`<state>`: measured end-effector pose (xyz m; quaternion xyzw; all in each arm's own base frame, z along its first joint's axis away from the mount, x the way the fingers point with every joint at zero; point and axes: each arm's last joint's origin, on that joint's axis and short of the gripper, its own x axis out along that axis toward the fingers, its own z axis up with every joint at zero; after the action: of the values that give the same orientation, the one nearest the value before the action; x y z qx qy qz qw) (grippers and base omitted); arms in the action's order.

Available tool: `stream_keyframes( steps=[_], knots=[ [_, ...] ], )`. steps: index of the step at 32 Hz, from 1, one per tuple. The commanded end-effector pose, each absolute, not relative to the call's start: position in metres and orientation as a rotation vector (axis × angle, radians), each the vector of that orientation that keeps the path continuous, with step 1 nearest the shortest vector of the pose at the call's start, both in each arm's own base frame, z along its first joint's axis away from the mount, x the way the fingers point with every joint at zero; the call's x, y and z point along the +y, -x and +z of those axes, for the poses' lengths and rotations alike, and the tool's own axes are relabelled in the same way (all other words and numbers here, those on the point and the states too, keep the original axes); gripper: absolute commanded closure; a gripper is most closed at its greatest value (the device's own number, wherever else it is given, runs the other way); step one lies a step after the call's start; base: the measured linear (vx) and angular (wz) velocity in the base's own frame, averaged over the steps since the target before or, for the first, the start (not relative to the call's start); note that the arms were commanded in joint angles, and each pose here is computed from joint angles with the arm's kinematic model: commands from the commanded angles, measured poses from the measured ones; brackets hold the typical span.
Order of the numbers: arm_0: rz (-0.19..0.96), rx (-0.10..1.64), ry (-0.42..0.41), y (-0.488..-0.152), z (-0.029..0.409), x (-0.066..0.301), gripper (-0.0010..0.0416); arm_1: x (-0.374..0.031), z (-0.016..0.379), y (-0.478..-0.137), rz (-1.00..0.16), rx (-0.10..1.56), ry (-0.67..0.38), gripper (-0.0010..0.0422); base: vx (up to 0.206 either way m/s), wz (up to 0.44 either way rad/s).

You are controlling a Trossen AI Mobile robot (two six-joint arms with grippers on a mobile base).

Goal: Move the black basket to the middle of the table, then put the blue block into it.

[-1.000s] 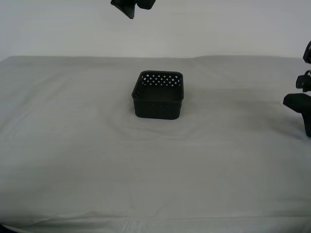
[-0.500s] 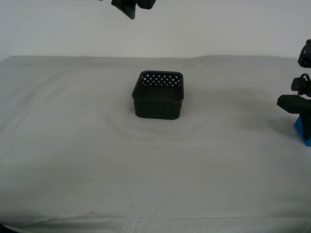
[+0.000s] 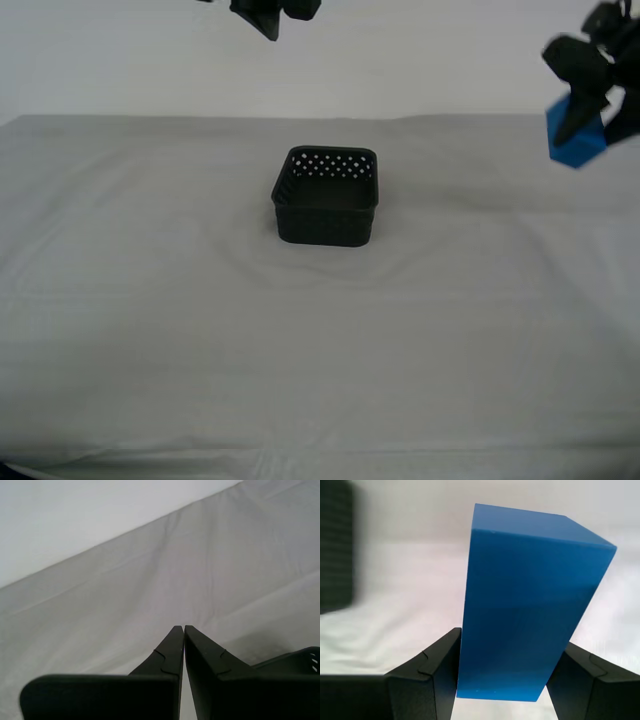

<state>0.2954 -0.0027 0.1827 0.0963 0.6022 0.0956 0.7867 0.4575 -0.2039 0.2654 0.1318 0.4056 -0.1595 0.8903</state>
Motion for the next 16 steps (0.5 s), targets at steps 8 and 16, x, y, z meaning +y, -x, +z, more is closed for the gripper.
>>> stream_keyframes(
  steps=[8, 16],
  knots=[
    [0.471, 1.045, -0.076, -0.323, 0.248, 0.091, 0.0407, -0.191, 0.265, -0.463, -0.219, 0.836, -0.339, 0.0412, 0.002, 0.0],
    [0.634, 0.959, -0.161, -0.332, 0.251, 0.112, 0.0407, -0.189, 0.264, -0.464, -0.214, 0.835, -0.335, 0.0412, 0.0, 0.0]
  ],
)
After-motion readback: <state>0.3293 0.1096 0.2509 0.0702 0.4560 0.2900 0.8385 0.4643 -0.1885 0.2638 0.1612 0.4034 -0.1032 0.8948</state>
